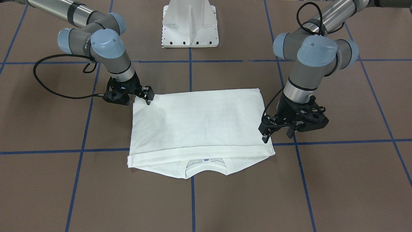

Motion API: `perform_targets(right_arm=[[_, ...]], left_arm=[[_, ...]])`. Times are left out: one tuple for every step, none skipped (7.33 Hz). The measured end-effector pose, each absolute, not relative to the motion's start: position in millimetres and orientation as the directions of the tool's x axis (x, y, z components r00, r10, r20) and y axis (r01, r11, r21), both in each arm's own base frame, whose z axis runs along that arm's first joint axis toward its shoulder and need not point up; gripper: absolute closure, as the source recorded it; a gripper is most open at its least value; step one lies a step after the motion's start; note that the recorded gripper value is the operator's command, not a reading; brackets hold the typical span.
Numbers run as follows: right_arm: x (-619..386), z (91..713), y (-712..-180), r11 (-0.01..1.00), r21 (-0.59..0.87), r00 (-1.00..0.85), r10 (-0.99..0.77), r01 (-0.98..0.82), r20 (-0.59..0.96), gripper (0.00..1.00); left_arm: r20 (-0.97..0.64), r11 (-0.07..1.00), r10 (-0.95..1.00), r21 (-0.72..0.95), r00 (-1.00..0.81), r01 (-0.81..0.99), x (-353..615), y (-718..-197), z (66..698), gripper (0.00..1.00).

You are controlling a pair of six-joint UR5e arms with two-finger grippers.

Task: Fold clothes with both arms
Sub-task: 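Move the right gripper down to the folded shirt's side edge and grasp it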

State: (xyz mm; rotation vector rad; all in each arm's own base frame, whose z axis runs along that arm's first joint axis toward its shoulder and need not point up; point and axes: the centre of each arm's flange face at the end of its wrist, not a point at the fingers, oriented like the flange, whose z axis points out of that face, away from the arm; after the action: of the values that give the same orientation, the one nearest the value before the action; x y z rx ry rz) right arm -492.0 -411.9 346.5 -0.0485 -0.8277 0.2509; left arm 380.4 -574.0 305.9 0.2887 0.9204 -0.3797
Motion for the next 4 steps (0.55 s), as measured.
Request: perform_targets(right_arm=[[-492.6,345.4,-410.6,0.97,-0.14,0.647,0.236,-0.198,0.725,1.0],[-492.3,342.7,-409.9,0.971,-0.139,0.643,0.232,-0.193,0.73,1.0],[-491.5,338.5,-409.3,0.972,-0.138,0.637,0.229,-0.19,0.736,1.0],[-489.1,334.9,-408.9,0.972,-0.139,0.631,0.228,-0.188,0.741,1.0]], left_arm=[[-0.813,0.896,-0.194,0.08,0.549,0.436,380.6,-574.2,306.8,0.01],[-0.812,0.897,-0.196,0.079,0.55,0.436,381.0,-574.6,308.1,0.01],[-0.81,0.897,-0.197,0.078,0.552,0.435,381.3,-574.9,309.5,0.01],[-0.809,0.897,-0.198,0.077,0.553,0.435,381.7,-575.2,310.6,0.01]])
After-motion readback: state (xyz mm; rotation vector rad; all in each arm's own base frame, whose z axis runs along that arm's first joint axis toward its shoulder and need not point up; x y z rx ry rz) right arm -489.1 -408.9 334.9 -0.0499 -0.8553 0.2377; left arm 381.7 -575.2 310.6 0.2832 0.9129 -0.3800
